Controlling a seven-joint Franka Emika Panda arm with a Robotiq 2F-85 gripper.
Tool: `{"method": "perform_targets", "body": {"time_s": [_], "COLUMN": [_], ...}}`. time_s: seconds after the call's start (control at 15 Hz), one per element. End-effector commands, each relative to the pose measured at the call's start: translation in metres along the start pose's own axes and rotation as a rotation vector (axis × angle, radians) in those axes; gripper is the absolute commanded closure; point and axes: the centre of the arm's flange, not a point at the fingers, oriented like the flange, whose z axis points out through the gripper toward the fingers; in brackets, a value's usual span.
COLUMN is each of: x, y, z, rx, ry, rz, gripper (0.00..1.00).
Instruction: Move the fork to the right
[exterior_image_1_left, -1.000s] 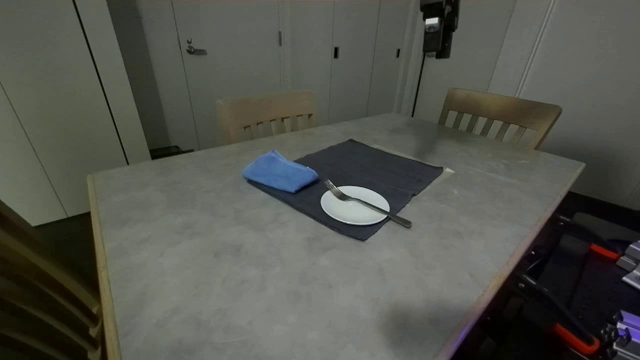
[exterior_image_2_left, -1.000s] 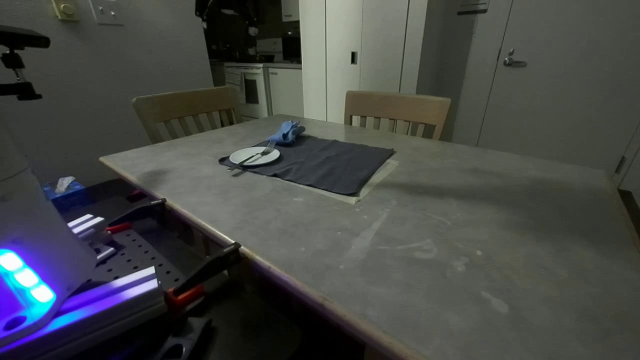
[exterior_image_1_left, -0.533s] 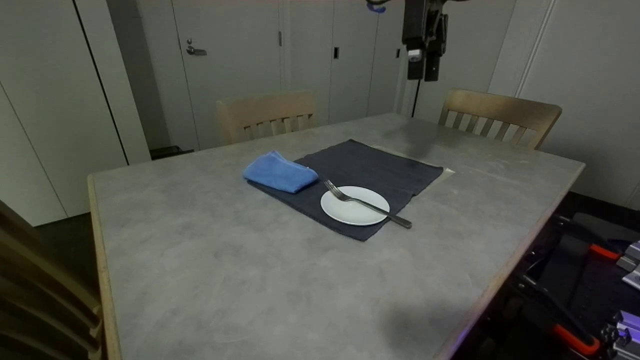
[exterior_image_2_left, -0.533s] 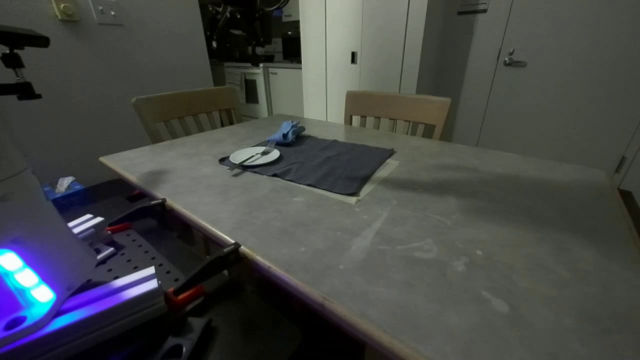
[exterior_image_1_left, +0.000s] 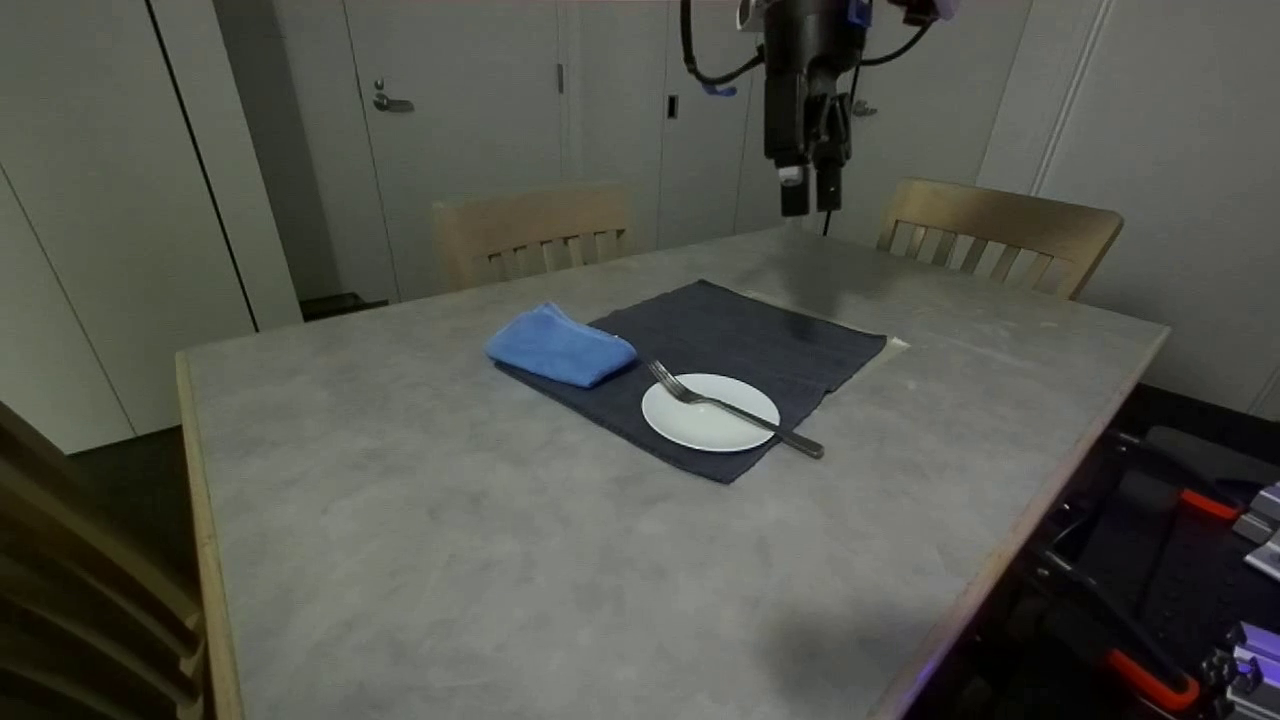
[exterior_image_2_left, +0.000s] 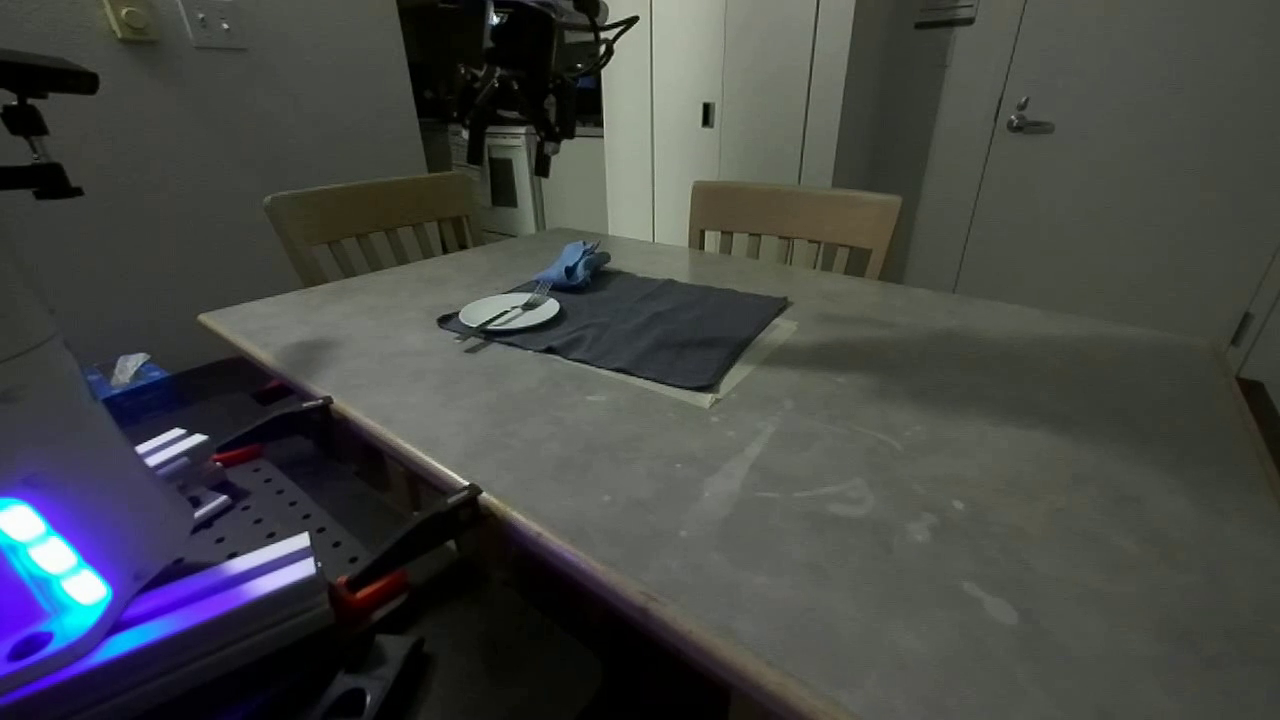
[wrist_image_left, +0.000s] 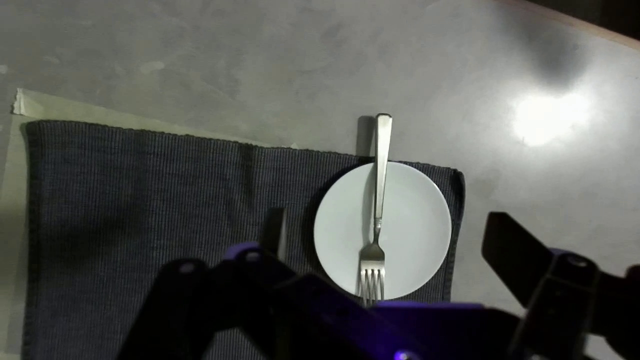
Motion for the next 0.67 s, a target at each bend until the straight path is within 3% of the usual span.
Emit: {"method": "perform_targets", "body": {"time_s": [0.0, 0.27, 0.6], "x": [0.002, 0.009, 0.013], "y": [0.001, -0.006, -0.012], "z": [0.0, 0.019, 0.055], "rx": [-0.001, 0.006, 0.07], "ry": [-0.002, 0.019, 0.07], "rz": [0.0, 0.007, -0.032], "gripper": [0.0, 0.0, 0.0]}}
